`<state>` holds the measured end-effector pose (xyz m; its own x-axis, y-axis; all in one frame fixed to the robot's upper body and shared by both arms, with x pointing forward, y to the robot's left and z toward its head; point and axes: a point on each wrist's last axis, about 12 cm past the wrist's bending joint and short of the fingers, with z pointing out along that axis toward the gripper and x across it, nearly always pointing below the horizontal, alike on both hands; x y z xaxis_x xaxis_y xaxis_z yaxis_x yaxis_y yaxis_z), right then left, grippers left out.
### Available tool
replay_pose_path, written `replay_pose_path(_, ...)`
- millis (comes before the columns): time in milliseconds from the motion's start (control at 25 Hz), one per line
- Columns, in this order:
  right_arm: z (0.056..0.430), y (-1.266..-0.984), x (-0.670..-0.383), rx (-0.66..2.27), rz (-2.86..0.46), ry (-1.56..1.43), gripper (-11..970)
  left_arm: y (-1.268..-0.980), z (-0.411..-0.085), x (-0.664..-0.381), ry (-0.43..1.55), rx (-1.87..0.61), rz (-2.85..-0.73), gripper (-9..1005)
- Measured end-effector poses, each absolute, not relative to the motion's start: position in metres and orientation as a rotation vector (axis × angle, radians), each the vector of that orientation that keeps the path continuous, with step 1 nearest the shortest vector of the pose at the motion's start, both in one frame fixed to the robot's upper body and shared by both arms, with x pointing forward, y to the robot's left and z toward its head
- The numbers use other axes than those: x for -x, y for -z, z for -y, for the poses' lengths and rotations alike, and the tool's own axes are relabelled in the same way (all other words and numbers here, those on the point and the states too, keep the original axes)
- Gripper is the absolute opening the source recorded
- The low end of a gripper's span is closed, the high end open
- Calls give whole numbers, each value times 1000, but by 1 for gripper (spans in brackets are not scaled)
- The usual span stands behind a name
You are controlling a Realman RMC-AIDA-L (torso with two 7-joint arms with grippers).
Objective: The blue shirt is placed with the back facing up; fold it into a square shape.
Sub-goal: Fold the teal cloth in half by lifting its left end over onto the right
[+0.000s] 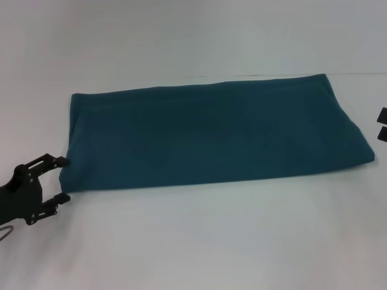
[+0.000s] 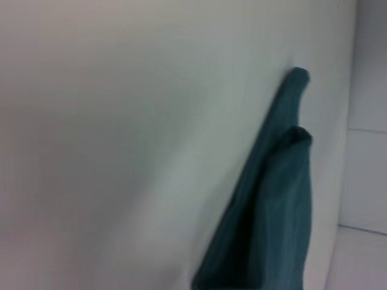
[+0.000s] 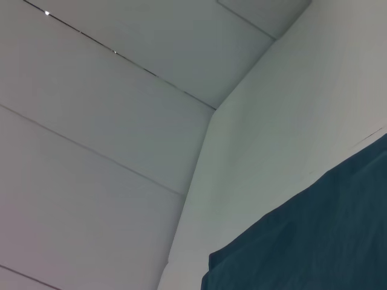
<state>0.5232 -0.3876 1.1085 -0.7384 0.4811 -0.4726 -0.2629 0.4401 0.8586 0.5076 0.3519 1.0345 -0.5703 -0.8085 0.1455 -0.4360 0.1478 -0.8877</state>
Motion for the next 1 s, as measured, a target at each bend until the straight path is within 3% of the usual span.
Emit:
replay_pose_path(560,392,-1106,-524,-215,-1998,-1321,824,-1025,-343,-515,1370,1255,-2061,825)
replay_pose_path(1000,394,-1104,-520,-233,-1994,-1319,825,-1028,-323,-542,1347,1203,-2114,824)
